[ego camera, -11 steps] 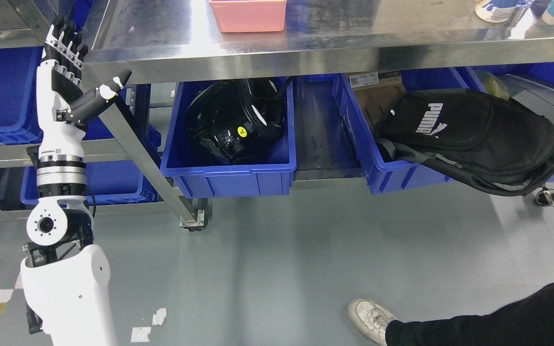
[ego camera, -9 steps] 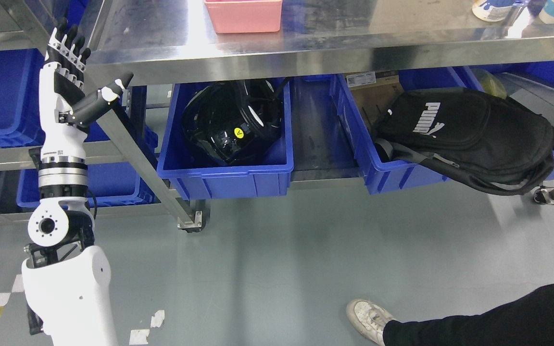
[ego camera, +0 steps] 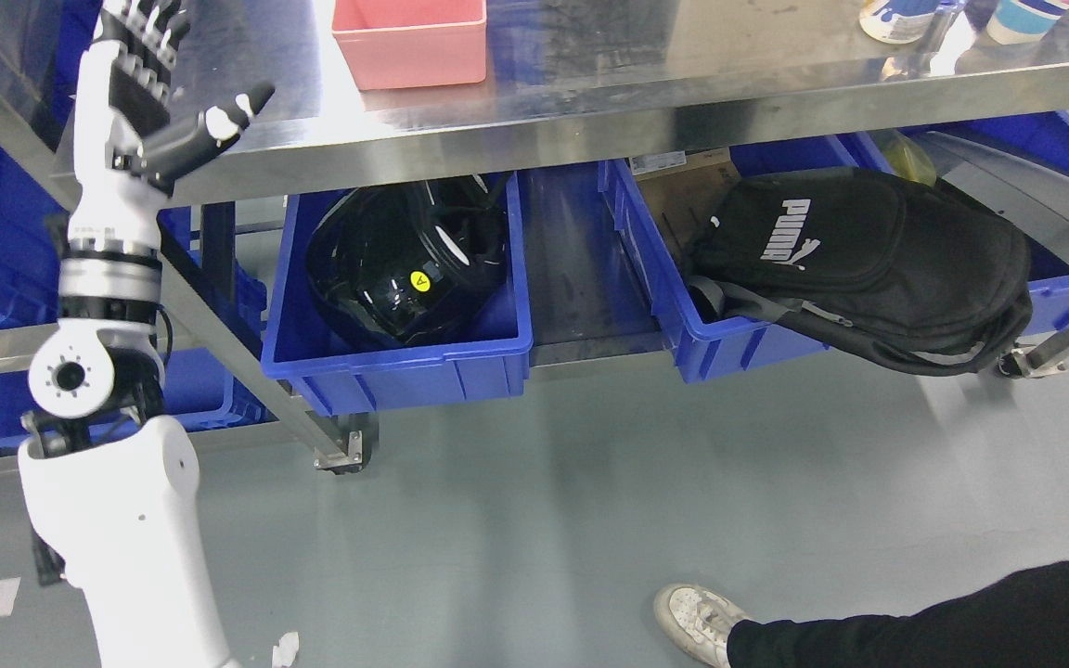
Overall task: Place storage box into left shelf container
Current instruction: 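Raise the left hand up toward the pink box on the table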
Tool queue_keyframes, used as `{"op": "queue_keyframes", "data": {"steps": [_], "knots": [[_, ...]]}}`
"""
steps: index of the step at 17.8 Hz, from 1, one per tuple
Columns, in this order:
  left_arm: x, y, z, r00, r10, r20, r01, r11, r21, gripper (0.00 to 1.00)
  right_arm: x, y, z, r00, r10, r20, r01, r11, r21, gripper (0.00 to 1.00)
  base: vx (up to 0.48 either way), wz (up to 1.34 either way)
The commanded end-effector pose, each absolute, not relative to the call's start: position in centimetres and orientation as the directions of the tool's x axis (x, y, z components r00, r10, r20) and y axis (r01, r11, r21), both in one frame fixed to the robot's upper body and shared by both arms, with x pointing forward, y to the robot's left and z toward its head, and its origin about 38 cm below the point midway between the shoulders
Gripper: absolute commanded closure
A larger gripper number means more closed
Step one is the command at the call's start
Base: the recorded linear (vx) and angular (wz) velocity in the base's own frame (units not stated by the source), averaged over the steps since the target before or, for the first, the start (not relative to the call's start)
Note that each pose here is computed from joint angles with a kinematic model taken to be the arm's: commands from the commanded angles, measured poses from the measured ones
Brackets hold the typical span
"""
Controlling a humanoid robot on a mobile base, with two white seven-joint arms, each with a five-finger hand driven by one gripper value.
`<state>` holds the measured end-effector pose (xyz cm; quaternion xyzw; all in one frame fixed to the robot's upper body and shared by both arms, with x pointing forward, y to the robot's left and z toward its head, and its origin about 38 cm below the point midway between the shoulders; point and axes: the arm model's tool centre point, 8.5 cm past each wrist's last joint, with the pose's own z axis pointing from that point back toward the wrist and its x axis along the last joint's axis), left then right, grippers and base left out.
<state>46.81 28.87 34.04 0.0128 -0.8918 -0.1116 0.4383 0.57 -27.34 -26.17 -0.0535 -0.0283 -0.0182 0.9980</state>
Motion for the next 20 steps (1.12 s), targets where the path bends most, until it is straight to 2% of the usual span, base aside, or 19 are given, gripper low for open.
{"op": "queue_keyframes", "data": {"steps": [1,4,6,9,15,18,20], "knots": [[49.7,30.6,40.3,-0.595,-0.394,0.700,0.100,0.828,0.552,0.01,2.4,-28.5,-26.0,0.995,-0.029,0.094,0.040,0.992,-0.122,0.01,0.056,-0.12],[50.8,30.9,42.2,-0.516,-0.510,0.688,0.209,0.704,0.679,0.01,2.4,-28.5,-26.0,0.995,-0.029,0.094,0.040,0.992,-0.122,0.01,0.069,-0.12],[50.7,30.5,43.2,-0.500,-0.594,0.630,0.290,0.571,0.768,0.02,2.4,-28.5,-26.0,0.995,-0.029,0.094,0.040,0.992,-0.122,0.01,0.094,-0.17],[50.5,30.6,44.1,-0.476,-0.690,0.545,0.358,0.414,0.837,0.02,2.4,-28.5,-26.0,0.995,-0.029,0.094,0.040,0.992,-0.122,0.01,0.139,-0.21],[49.4,34.7,43.1,-0.404,-0.769,0.495,0.376,0.354,0.857,0.02,2.4,-28.5,-26.0,0.995,-0.029,0.094,0.040,0.992,-0.122,0.01,0.104,-0.15],[49.6,33.8,42.9,-0.419,-0.764,0.491,0.380,0.343,0.859,0.02,2.4,-28.5,-26.0,0.995,-0.029,0.094,0.040,0.992,-0.122,0.01,0.096,0.00],[50.0,31.5,42.3,-0.448,-0.750,0.487,0.409,0.312,0.857,0.02,2.4,-28.5,-26.0,0.995,-0.029,0.094,0.040,0.992,-0.122,0.01,0.082,0.01]]}}
